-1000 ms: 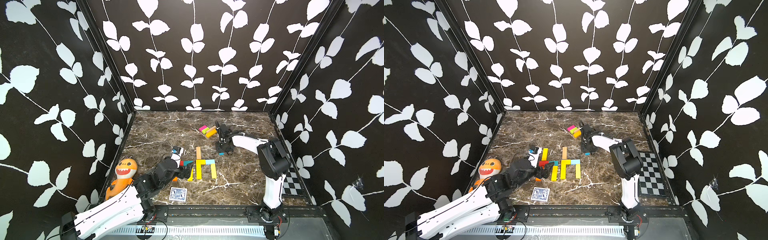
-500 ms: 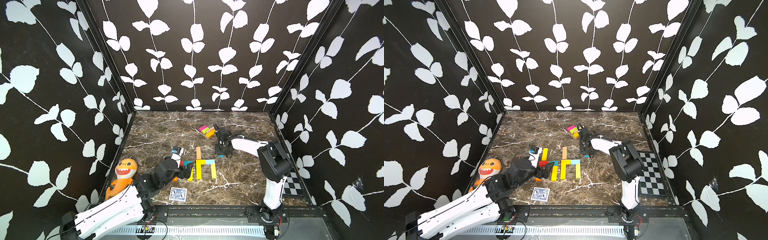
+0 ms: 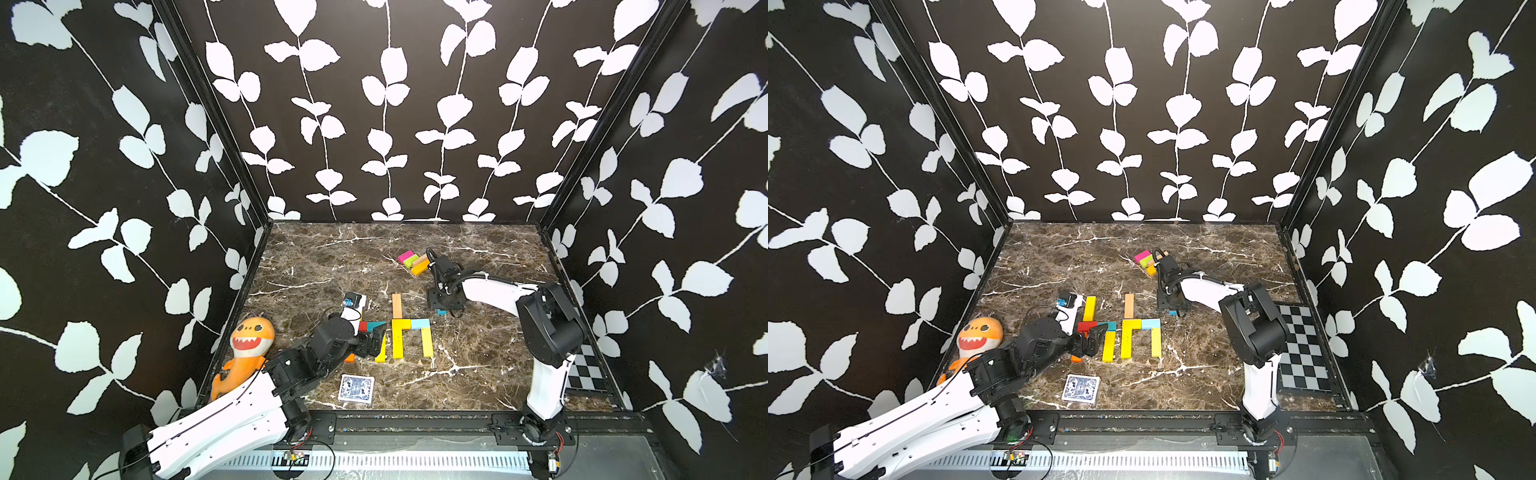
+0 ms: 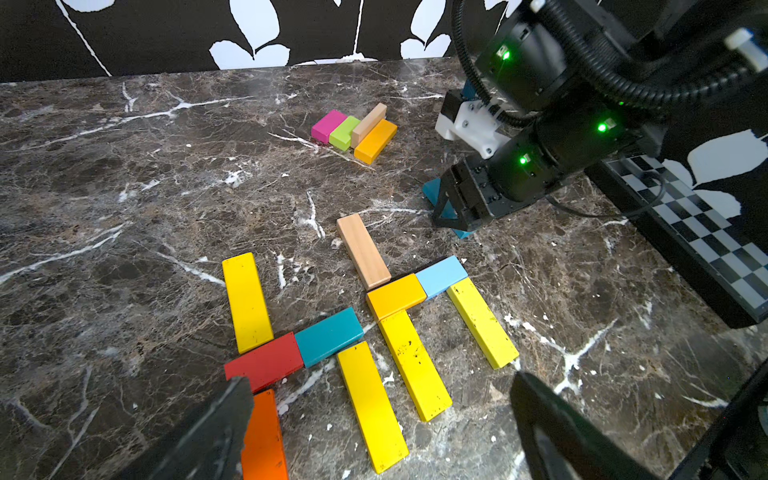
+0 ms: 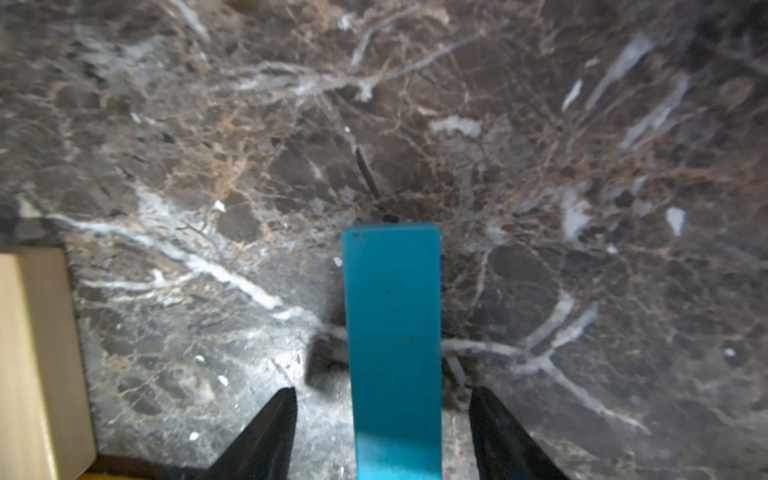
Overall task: Assemble the letter h with building blocks
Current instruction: Pick up the building block from the center of the board.
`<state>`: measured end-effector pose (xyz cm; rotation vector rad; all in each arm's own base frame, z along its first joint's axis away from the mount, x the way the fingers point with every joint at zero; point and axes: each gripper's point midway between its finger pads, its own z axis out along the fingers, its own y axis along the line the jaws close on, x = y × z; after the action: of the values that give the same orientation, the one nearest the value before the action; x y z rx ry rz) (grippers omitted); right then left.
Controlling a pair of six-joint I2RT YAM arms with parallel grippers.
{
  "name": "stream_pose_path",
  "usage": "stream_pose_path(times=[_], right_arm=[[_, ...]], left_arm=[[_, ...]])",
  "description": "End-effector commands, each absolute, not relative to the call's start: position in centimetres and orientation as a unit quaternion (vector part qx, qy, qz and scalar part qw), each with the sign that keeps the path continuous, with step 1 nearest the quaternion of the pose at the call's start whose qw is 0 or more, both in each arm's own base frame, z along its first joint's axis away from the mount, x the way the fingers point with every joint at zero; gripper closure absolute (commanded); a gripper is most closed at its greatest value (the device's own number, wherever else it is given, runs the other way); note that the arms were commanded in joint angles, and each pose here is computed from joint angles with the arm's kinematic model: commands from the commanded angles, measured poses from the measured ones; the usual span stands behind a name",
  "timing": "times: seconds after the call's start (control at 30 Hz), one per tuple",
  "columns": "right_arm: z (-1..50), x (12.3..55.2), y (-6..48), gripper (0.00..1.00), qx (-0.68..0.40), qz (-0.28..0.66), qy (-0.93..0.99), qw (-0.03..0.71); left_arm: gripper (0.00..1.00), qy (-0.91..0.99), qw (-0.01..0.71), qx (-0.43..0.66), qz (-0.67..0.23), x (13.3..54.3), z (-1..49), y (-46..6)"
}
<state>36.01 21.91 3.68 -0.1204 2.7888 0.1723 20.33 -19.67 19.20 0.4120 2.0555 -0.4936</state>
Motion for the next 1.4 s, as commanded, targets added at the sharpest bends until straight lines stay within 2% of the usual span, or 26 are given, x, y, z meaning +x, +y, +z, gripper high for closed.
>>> stream_pose_path(times=[0.0,0.23,0.43,0.6,1.2,1.37], right_arm=[[7.9,37.2,23.1,0.31,-0.041,0.1,0.969,0.223],[10.8,40.8,25.4,0.27,-0.015,0.139,0.955,0.261],[9.6,44.2,26.6,0.25,0.069,0.138,0.955,0.253],[7.7,46.3,27.5,0.25,0.09,0.118,0.959,0.24],[3.0,49.1,27.2,0.23,0.08,0.019,0.973,0.216],[1.7,49.2,26.6,0.25,0.072,-0.015,0.977,0.2]], left_arm=[[0.01,0.831,0.491,0.163,-0.206,20.5,21.0,-19.5],[0.01,0.83,0.49,0.164,-0.209,20.5,21.0,-19.6],[0.01,0.833,0.485,0.164,-0.211,20.4,20.8,-19.8],[0.01,0.833,0.485,0.165,-0.21,20.2,20.9,-19.4],[0.01,0.831,0.489,0.164,-0.208,19.9,20.9,-18.8],[0.01,0.831,0.492,0.161,-0.205,19.8,21.0,-18.4]])
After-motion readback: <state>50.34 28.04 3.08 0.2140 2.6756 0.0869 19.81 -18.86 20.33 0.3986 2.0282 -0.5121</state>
